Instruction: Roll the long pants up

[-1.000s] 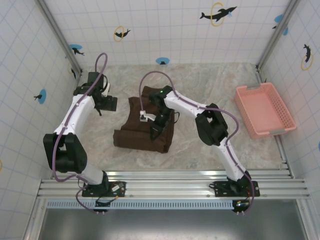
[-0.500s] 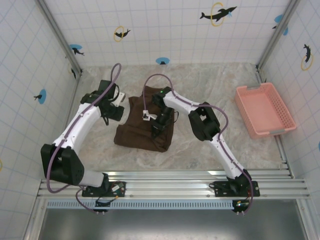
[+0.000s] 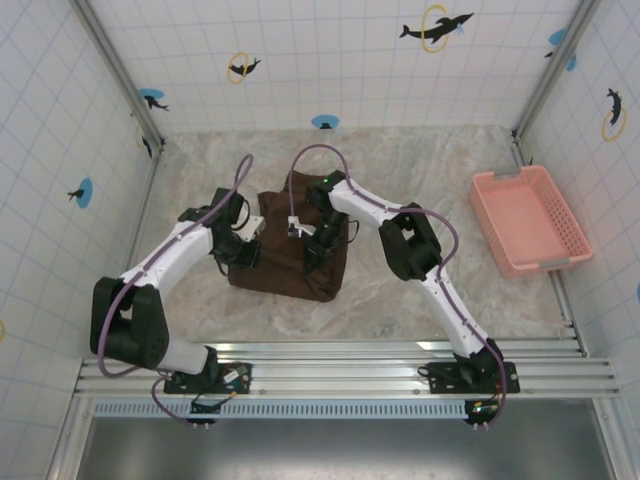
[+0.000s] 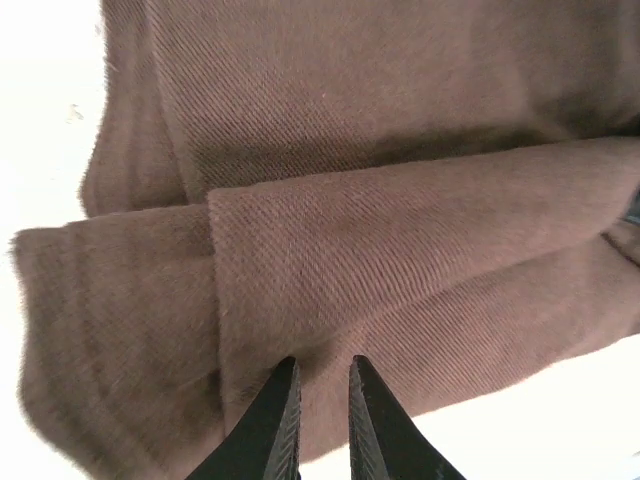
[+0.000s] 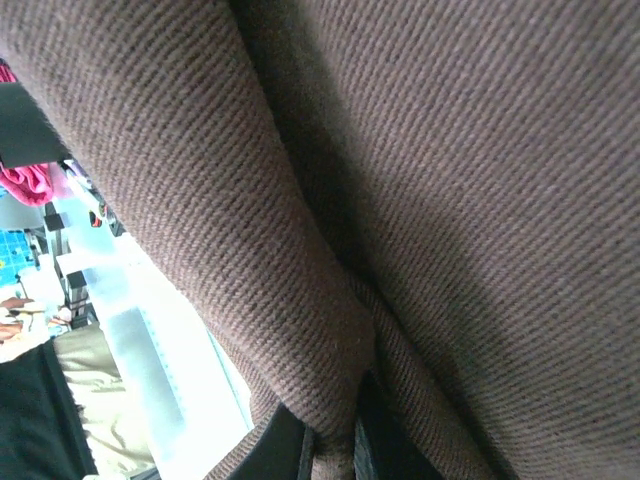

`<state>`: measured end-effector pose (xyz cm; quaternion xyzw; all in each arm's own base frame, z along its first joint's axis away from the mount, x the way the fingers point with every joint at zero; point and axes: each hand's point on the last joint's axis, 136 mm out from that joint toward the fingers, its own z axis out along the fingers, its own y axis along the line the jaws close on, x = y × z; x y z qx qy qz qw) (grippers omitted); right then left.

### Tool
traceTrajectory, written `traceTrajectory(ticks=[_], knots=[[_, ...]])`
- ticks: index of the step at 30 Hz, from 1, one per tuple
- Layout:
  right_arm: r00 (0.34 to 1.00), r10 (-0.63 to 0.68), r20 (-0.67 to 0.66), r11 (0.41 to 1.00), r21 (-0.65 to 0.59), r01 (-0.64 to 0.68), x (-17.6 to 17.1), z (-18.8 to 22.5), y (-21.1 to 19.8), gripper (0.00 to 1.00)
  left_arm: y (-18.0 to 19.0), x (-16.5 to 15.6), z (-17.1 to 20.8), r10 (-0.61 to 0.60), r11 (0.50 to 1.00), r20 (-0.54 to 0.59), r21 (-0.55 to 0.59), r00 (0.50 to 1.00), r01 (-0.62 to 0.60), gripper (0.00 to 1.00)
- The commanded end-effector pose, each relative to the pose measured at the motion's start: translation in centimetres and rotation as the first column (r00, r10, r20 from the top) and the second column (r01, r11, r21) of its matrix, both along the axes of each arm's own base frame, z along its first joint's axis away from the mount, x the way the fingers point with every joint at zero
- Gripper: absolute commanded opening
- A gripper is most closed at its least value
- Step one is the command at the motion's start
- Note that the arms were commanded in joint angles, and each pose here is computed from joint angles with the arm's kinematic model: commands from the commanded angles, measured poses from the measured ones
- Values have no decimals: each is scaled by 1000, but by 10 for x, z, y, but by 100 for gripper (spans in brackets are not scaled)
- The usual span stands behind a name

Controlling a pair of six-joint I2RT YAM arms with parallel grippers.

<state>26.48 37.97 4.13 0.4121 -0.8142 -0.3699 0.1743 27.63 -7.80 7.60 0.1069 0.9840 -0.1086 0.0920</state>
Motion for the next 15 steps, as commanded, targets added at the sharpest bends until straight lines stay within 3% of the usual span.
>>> traceTrajectory(ticks=[1, 4, 9, 11, 15], knots=[[996, -15, 87, 1000, -3, 15, 17, 12, 2, 10, -2, 7, -28, 5, 1000, -47, 0, 999, -5, 17], [989, -23, 146, 999, -20, 26, 26, 22, 3, 13, 0, 10, -50, 3, 999, -113, 33, 994, 1, 17], [926, 45, 375, 982, -188, 29, 48, 40, -24, 34, 0, 20, -65, 3, 999, -152, 46, 988, 4, 16], [863, 128, 490, 964, -264, 7, 51, 56, -37, 46, 1, 23, -67, 7, 998, -162, 56, 987, 2, 16], [703, 290, 649, 935, -349, -64, 33, 91, -38, 52, 2, 29, -66, 4, 998, -172, 68, 985, 8, 18]])
